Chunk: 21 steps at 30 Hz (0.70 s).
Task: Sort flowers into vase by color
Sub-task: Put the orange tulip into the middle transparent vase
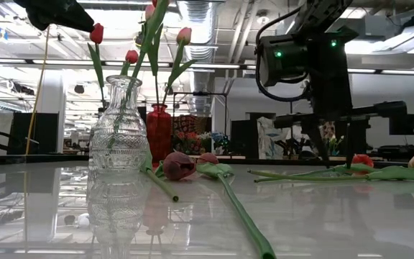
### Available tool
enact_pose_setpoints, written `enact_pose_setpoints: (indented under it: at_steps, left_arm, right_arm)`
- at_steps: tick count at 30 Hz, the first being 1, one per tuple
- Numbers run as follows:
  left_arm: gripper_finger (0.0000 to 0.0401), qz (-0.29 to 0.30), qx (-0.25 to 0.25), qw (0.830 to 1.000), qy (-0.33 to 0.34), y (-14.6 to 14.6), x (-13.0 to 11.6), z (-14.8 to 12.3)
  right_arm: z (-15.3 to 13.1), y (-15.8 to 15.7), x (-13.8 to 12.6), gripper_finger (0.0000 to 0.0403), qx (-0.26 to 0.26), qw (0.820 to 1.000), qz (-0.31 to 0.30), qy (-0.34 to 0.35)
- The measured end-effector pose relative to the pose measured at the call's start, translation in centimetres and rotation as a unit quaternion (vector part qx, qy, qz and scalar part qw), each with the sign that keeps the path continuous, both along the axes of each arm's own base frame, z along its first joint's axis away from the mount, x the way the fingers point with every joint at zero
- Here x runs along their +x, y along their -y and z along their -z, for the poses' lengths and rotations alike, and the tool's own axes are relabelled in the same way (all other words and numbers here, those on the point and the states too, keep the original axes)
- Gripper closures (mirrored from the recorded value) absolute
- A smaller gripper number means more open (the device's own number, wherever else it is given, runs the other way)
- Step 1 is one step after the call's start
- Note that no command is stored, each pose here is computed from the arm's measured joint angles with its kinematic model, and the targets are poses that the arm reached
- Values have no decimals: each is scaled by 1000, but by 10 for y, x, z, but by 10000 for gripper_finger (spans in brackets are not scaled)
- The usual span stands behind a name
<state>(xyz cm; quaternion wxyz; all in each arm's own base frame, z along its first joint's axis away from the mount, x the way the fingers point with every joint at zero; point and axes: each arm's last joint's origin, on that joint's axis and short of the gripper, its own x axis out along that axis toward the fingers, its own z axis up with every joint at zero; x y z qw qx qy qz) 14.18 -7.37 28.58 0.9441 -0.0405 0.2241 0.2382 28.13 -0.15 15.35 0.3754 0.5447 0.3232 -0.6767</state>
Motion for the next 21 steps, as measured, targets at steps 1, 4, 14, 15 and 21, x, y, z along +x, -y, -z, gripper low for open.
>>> enact_pose_setpoints:
  at_steps: [1,4,14,15,21]
  left_arm:
    - [315,0,0,1000,0,0,0,0]
    - [315,0,0,1000,0,0,0,0]
    - [315,1,-1,1000,-1,0,0,0]
    - [315,1,-1,1000,-1,0,0,0]
    - [315,1,-1,1000,0,0,0,0]
  right_arm:
    - [0,0,0,253,0,1000,0,0]
    - [0,0,0,270,0,1000,-3,0]
    - [15,-4,-4,280,-5,999,-13,28]
    - [15,-4,-4,281,-5,999,-13,29]
    - [15,-4,-3,307,-9,999,-15,29]
